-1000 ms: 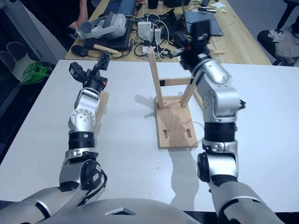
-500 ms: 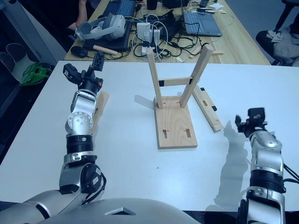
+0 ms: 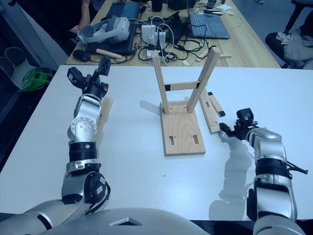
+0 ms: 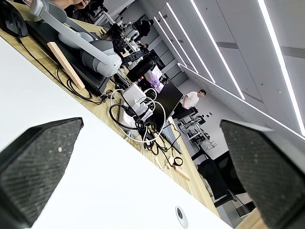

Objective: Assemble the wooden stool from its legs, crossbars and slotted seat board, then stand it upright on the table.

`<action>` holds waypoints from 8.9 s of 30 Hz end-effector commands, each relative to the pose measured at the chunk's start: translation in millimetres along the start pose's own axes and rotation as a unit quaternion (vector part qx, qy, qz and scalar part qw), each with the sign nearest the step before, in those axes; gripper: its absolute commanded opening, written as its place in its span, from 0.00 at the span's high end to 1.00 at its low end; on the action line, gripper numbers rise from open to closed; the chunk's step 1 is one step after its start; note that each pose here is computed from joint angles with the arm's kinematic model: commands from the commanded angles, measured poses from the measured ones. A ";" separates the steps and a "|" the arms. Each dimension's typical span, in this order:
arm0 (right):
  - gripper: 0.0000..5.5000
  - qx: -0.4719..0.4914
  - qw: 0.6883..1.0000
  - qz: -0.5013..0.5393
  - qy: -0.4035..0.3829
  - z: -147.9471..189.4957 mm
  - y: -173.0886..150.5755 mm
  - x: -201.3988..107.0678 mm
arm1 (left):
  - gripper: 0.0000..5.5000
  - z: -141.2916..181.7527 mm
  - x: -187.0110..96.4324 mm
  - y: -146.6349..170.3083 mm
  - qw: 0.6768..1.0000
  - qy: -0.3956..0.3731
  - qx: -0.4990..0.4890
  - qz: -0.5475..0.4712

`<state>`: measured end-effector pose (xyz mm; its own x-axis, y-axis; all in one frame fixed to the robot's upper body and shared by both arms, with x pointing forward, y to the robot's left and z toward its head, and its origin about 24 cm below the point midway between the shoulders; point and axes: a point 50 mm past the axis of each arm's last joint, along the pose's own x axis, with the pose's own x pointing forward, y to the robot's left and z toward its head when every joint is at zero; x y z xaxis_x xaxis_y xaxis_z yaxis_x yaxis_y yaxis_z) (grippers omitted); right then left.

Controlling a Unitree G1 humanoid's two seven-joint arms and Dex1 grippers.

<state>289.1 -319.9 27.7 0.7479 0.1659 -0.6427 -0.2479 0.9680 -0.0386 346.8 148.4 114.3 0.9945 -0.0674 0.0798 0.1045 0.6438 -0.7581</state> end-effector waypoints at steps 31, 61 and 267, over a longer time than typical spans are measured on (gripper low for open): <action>0.77 0.117 0.987 -0.056 0.096 -35.2 13.2 28.9 | 0.02 1.7 7.3 -1.7 1.000 0.007 0.006 0.007; 0.77 -0.279 0.729 0.151 -0.606 234.3 176.3 -137.1 | 0.02 37.0 -25.0 -138.9 0.905 0.161 -0.239 -0.313; 0.45 -0.064 0.953 0.059 -0.292 93.3 111.7 -19.6 | 0.55 48.6 12.9 16.5 0.946 0.113 0.302 0.016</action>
<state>301.6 -195.2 103.0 0.9103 0.3942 -0.1261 -0.4075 0.9070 -0.1061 359.0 197.9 126.0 0.9783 -0.1539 -0.1386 0.1256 0.9729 -0.1943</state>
